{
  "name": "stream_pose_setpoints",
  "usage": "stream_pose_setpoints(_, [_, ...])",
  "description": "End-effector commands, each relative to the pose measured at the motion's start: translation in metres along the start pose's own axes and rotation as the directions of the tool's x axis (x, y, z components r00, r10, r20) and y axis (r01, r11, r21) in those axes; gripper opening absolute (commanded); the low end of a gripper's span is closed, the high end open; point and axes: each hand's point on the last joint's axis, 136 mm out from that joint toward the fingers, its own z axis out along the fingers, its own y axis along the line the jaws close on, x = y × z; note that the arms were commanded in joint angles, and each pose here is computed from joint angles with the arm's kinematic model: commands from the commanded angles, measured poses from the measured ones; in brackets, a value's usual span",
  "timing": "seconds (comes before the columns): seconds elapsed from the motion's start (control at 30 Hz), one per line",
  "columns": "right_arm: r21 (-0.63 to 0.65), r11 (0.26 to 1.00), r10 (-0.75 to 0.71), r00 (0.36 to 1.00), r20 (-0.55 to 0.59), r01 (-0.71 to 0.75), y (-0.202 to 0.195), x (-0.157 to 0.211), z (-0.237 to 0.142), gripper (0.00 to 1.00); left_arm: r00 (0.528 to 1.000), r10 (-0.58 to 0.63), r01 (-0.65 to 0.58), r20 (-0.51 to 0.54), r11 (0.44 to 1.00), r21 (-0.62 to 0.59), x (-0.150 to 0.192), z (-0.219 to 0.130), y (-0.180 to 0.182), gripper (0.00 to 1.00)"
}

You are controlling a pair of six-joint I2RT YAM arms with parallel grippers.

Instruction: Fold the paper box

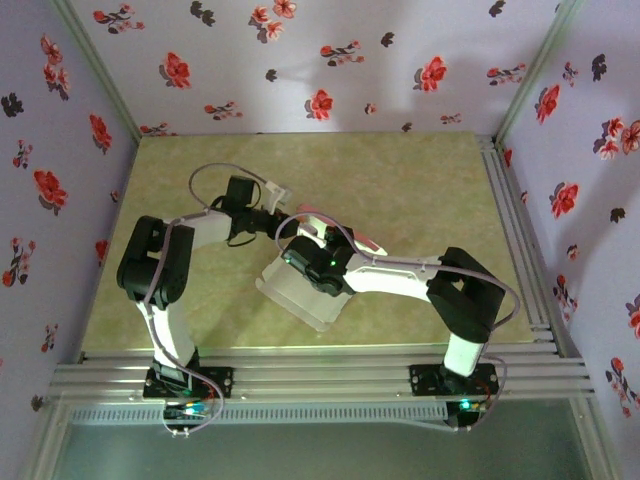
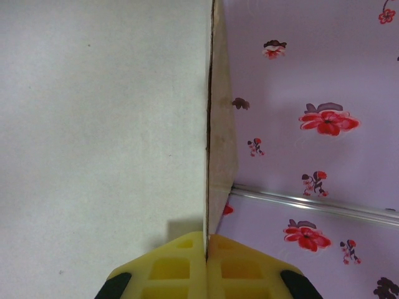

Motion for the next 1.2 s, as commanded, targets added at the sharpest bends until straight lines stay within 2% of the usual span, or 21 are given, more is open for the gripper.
stream_pose_setpoints(0.0, [0.005, 1.000, 0.007, 1.000, 0.014, -0.007, -0.003, -0.002, -0.005, 0.00, 1.000, 0.010, -0.010, -0.002, 0.998, -0.068, 0.001, 0.009, 0.009, 0.29])
stream_pose_setpoints(0.1, [0.004, 1.000, 0.009, 1.000, 0.014, -0.009, -0.003, -0.003, -0.006, 0.00, 1.000, 0.021, -0.022, -0.009, 0.994, -0.109, 0.003, 0.015, 0.010, 0.24])
stream_pose_setpoints(0.3, [0.004, 1.000, 0.031, 1.000, 0.007, -0.031, -0.005, -0.002, -0.006, 0.00, 0.997, 0.074, -0.072, 0.001, 0.978, -0.196, 0.008, 0.019, 0.011, 0.25])
stream_pose_setpoints(0.4, [0.004, 0.999, 0.045, 0.999, 0.011, -0.045, -0.008, -0.003, -0.009, 0.00, 0.996, 0.089, -0.083, 0.019, 0.976, -0.202, 0.010, 0.018, 0.011, 0.28])
stream_pose_setpoints(0.57, [-0.027, 0.997, 0.078, 0.997, 0.018, -0.078, -0.011, -0.005, -0.012, 0.00, 0.995, 0.101, -0.094, 0.026, 0.978, -0.184, 0.012, 0.021, 0.006, 0.27])
stream_pose_setpoints(0.87, [-0.128, 0.977, 0.177, 0.984, 0.031, -0.171, -0.014, -0.009, -0.021, 0.00, 0.991, 0.130, -0.122, 0.039, 0.978, -0.168, 0.013, 0.019, 0.001, 0.15])
stream_pose_setpoints(1.17, [-0.284, 0.894, 0.362, 0.932, 0.003, -0.346, -0.028, -0.011, -0.029, 0.14, 0.983, 0.172, -0.160, 0.066, 0.974, -0.158, 0.013, 0.018, -0.004, 0.09])
